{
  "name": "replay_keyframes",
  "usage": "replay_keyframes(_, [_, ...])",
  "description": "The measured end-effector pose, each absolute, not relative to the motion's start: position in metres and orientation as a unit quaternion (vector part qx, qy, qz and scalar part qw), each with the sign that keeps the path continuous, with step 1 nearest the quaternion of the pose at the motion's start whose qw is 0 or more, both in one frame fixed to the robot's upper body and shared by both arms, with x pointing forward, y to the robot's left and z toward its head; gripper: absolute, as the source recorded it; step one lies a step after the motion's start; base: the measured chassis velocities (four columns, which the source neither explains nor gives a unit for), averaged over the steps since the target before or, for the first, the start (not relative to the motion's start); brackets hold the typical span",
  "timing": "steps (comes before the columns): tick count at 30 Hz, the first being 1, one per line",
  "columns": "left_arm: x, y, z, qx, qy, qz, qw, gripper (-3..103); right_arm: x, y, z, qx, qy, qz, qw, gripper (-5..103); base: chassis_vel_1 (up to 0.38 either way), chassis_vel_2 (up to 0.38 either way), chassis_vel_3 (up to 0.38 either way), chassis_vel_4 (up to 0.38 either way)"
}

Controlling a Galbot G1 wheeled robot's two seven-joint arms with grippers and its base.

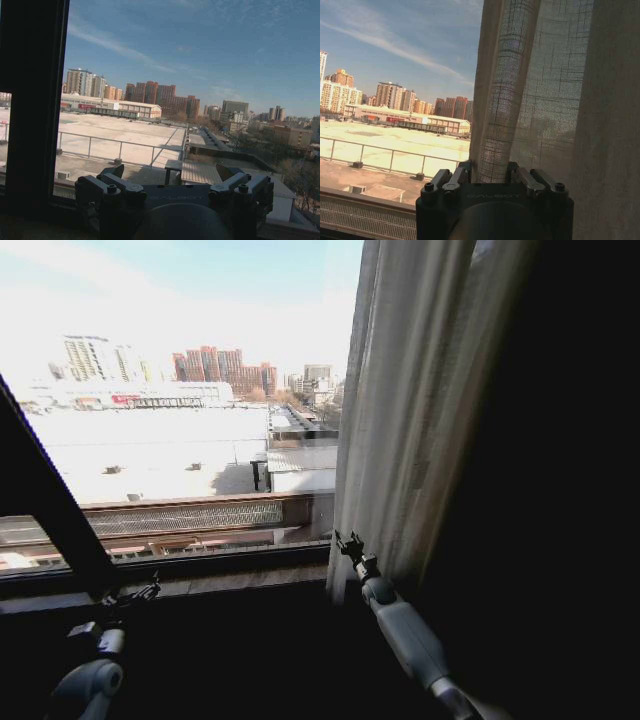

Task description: Open the curtains by pulling them apart, changing their state from closed to fully open.

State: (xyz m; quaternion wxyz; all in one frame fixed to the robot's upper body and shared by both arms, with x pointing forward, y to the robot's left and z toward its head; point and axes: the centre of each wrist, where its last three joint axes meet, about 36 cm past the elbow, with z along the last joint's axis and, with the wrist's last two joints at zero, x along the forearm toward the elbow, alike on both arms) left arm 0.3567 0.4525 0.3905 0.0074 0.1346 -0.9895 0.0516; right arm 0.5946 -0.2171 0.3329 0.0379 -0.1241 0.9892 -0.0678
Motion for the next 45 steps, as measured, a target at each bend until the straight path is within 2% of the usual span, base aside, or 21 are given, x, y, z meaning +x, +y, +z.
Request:
replay_keyframes(1, [0.357,0.452,0.391,0.135,-0.99,0.052,0.007,100,0.594,-0.216,0.333,-0.124,0.989,-0.067,0.038,30,0.0,0.0,0.0,0.0])
replay_keyframes(4, [0.357,0.453,0.391,0.135,-0.99,0.052,0.007,100,0.594,-0.214,0.333,-0.125,0.989,-0.062,0.041,25,0.0,0.0,0.0,0.0])
replay_keyframes(6, [0.357,0.452,0.391,0.135,-0.99,0.052,0.007,100,0.594,-0.213,0.333,-0.131,0.988,-0.059,0.047,14,0.0,0.0,0.0,0.0])
replay_keyframes(7, [0.357,0.452,0.391,0.135,-0.99,0.052,0.007,100,0.594,-0.213,0.333,-0.131,0.988,-0.059,0.047,14,0.0,0.0,0.0,0.0])
replay_keyframes(10, [0.357,0.453,0.391,0.135,-0.99,0.052,0.007,100,0.593,-0.212,0.333,-0.145,0.986,-0.056,0.057,2,0.0,0.0,0.0,0.0])
replay_keyframes(24, [0.357,0.453,0.391,0.135,-0.99,0.052,0.007,100,0.59,-0.223,0.332,-0.162,0.984,-0.051,0.05,0,-0.026,-0.014,0.019,0.016])
replay_keyframes(38, [0.357,0.452,0.391,0.135,-0.99,0.052,0.007,100,0.589,-0.221,0.327,-0.169,0.983,-0.045,0.057,0,-0.206,-0.192,0.201,0.182])
replay_keyframes(45, [0.357,0.452,0.391,0.134,-0.99,0.052,0.007,100,0.587,-0.221,0.327,-0.17,0.982,-0.045,0.064,0,-0.04,-0.075,0.052,0.049])
